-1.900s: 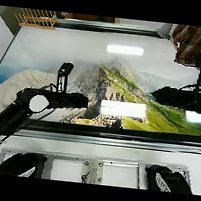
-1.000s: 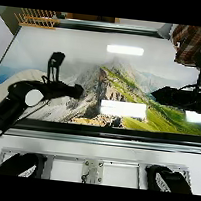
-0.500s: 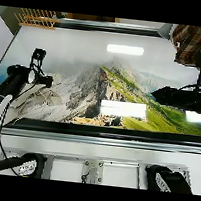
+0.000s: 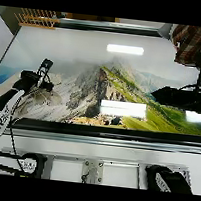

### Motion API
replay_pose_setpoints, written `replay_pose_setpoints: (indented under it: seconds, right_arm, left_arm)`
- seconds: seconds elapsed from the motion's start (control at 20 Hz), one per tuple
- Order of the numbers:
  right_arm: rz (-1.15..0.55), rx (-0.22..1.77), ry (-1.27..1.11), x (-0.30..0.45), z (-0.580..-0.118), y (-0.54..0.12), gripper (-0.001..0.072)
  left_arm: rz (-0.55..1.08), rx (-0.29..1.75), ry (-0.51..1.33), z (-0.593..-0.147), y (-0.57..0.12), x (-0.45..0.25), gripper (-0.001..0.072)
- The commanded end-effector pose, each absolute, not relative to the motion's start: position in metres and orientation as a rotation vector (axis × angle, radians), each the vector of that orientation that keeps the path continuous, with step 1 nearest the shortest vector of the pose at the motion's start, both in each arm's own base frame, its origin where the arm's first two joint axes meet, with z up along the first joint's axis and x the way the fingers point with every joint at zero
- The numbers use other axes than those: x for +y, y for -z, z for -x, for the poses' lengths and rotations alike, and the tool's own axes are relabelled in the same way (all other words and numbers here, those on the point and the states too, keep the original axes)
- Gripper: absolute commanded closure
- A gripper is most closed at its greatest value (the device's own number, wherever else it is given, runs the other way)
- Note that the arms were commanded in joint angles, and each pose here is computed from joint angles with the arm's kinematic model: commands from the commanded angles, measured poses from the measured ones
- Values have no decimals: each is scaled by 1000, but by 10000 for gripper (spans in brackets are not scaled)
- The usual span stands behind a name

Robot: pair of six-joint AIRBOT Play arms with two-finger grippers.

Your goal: Fold the clothes and pants, and hang the long-sleeved shirts on hangers.

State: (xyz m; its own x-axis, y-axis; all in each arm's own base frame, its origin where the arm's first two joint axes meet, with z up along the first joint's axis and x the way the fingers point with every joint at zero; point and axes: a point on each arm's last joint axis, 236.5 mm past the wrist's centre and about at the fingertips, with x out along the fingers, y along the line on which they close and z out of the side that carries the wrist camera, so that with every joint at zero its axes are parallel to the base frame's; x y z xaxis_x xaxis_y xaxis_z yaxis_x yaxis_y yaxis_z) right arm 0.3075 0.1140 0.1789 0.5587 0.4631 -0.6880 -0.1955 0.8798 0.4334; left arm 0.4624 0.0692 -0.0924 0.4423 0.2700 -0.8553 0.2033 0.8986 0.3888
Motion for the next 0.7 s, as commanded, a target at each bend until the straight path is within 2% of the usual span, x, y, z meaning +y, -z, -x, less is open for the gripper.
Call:
replay_pose_setpoints:
  seconds: [0.0, 0.1, 0.15, 0.2, 0.35, 0.45, 0.55, 0.65]
  right_arm:
    - [-326, 900, -397, 114, -307, -179, 704]
    - [-326, 900, -397, 114, -307, -179, 704]
    - [-326, 900, -397, 114, -307, -179, 704]
    - [-326, 900, -397, 114, -307, -179, 704]
    - [-333, 899, -403, 116, -307, -180, 704]
    - [-332, 897, -402, 116, -308, -180, 704]
    - [-322, 873, -382, 111, -313, -181, 704]
    - [-316, 821, -355, 105, -324, -187, 704]
  left_arm:
    - [-488, 1078, -37, -473, 91, 68, 84]
    - [-479, 1079, -42, -473, 91, 68, 410]
    - [-463, 1081, -54, -472, 90, 68, 629]
    - [-455, 1080, -61, -471, 87, 68, 688]
    - [-462, 928, -35, -485, 29, 39, 688]
    - [-477, 759, 36, -491, -34, -11, 688]
    - [-478, 625, 154, -477, -86, -82, 688]
    - [-417, 549, 322, -444, -115, -164, 688]
